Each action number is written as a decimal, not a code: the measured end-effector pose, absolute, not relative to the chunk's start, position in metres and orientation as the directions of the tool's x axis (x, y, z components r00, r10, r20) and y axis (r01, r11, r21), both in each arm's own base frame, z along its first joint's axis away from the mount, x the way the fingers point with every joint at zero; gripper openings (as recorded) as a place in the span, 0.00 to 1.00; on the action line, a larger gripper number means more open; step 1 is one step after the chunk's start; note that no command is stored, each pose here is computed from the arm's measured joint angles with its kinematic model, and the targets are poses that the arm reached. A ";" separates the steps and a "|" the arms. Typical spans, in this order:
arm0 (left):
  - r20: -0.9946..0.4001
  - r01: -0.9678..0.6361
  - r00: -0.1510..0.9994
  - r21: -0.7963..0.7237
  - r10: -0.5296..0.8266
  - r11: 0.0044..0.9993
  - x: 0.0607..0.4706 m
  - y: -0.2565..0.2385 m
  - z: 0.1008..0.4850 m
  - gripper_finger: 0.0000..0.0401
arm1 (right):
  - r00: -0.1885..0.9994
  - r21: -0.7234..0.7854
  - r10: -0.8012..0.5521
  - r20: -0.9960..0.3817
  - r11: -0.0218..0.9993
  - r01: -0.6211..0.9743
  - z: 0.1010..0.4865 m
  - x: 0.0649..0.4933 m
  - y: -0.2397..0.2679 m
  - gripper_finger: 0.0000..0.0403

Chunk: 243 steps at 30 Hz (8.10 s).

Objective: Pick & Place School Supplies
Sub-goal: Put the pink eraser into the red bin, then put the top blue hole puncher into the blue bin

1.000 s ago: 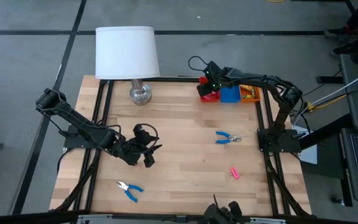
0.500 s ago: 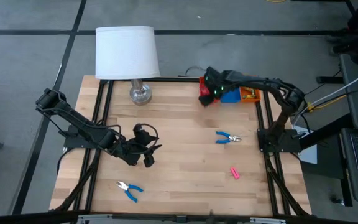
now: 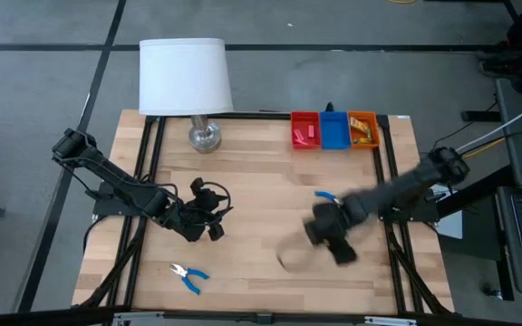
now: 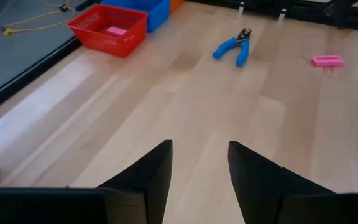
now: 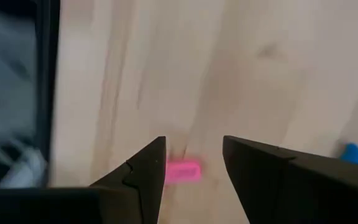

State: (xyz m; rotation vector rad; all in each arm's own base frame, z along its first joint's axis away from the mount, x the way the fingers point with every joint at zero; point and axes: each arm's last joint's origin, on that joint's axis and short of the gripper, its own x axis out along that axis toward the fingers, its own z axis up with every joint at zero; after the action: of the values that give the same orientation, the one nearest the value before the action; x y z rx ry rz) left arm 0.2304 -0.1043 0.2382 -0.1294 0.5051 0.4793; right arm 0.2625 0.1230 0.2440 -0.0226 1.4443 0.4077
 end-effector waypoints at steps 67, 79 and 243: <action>-0.538 -0.387 0.795 -0.093 0.280 0.918 0.231 -0.111 0.239 0.38 | -0.060 -0.090 -0.071 -0.996 0.571 0.816 0.149 0.202 0.189 0.41; -0.538 -0.396 0.797 -0.121 0.275 0.910 0.231 -0.112 0.239 0.38 | -0.082 -0.119 -0.090 -0.993 0.565 0.816 0.136 0.205 0.192 0.50; -0.511 -0.425 0.829 -0.311 0.227 0.850 0.239 -0.110 0.244 0.38 | 0.111 0.039 -0.045 -0.993 0.756 0.654 0.183 0.244 -0.010 0.10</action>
State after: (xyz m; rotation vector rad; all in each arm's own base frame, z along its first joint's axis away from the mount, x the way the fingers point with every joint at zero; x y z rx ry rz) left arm 0.2385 -0.1096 0.2437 -0.4309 0.4792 0.3576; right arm 0.2435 -0.0105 0.1825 0.5475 1.3766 -0.5523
